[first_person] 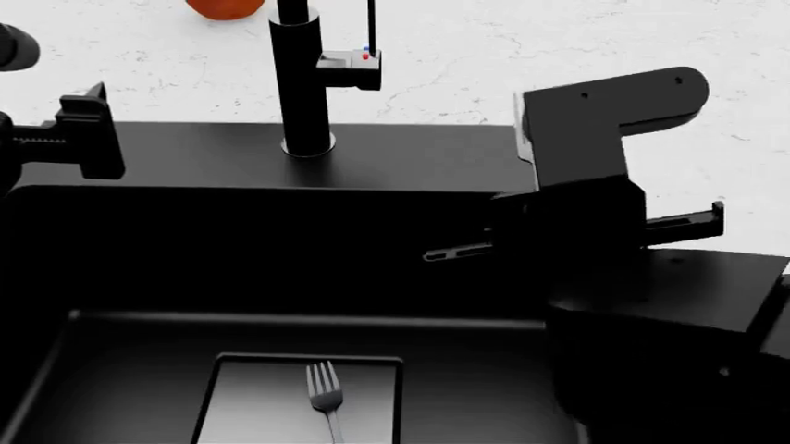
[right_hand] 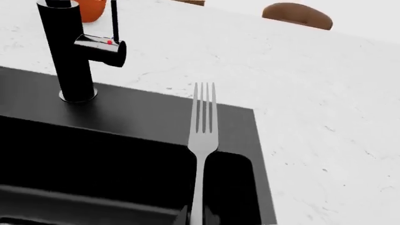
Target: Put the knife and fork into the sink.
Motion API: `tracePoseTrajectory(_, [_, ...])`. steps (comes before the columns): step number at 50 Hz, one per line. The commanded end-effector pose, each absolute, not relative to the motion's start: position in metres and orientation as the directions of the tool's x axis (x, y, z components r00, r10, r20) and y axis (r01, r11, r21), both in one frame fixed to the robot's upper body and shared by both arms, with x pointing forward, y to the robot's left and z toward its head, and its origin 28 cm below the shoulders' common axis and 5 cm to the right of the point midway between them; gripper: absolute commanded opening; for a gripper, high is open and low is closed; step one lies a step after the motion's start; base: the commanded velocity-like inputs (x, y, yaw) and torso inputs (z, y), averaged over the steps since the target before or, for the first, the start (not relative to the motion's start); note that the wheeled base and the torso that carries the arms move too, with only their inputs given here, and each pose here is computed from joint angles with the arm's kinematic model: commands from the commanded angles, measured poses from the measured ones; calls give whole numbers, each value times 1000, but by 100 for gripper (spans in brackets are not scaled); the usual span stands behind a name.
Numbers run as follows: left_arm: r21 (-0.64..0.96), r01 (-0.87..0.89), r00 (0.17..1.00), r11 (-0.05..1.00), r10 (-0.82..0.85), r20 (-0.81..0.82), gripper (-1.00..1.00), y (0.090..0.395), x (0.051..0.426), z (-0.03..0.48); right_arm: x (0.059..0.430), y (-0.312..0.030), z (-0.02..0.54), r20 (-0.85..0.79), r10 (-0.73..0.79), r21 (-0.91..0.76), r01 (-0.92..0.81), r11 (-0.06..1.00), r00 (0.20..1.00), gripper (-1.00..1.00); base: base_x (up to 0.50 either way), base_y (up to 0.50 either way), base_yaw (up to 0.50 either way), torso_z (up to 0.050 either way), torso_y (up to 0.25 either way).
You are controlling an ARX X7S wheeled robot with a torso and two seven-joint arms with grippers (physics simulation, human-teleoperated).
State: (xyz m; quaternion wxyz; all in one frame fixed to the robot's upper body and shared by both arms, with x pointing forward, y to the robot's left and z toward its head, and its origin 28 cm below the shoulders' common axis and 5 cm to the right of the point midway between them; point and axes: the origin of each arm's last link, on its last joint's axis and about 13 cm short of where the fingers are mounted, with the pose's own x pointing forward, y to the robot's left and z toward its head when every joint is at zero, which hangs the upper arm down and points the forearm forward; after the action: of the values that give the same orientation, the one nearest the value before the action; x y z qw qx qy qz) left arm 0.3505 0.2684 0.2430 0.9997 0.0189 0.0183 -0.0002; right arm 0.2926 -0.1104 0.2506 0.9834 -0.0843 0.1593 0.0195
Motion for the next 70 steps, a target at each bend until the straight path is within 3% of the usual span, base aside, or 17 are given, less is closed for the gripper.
tracePoseTrajectory(1, [20,-8,1000,1000,8,-27,100,271,353,247,306,-77,251,-376,266,-149,-341,928,888,-100,0,0,0,0,0])
tracePoseTrajectory(11, [19,-2,1000,1000,2,-27,100,271,353,246,330,-65,239,-496,371,-59,-457,887,785,-100,0,0,0,0,0])
tracePoseTrajectory(15, [19,0,1000,1000,0,-28,100,270,354,245,336,-62,235,-574,412,-65,-541,839,708,-100,0,0,0,0,0])
tracePoseTrajectory(28, [23,5,1000,1000,-4,-26,100,268,355,246,354,-54,215,-753,336,-111,-613,782,565,-100,0,0,0,0,0])
tracePoseTrajectory(43, [18,12,999,1000,-11,-31,100,267,356,244,377,-48,192,-821,224,-157,-585,795,525,-100,0,0,0,0,0])
tracePoseTrajectory(59, [14,10,1000,1000,-10,-26,100,268,354,245,373,-47,149,-901,209,-58,-582,811,381,-100,0,0,0,0,0])
tracePoseTrajectory(69, [14,11,1000,1000,-11,-28,100,268,355,245,375,-50,151,-893,232,-17,-545,838,385,-100,0,0,0,0,0])
tracePoseTrajectory(70, [16,11,1000,1000,-10,-28,100,268,355,245,377,-51,155,-888,235,-9,-527,850,394,100,0,0,0,0,0])
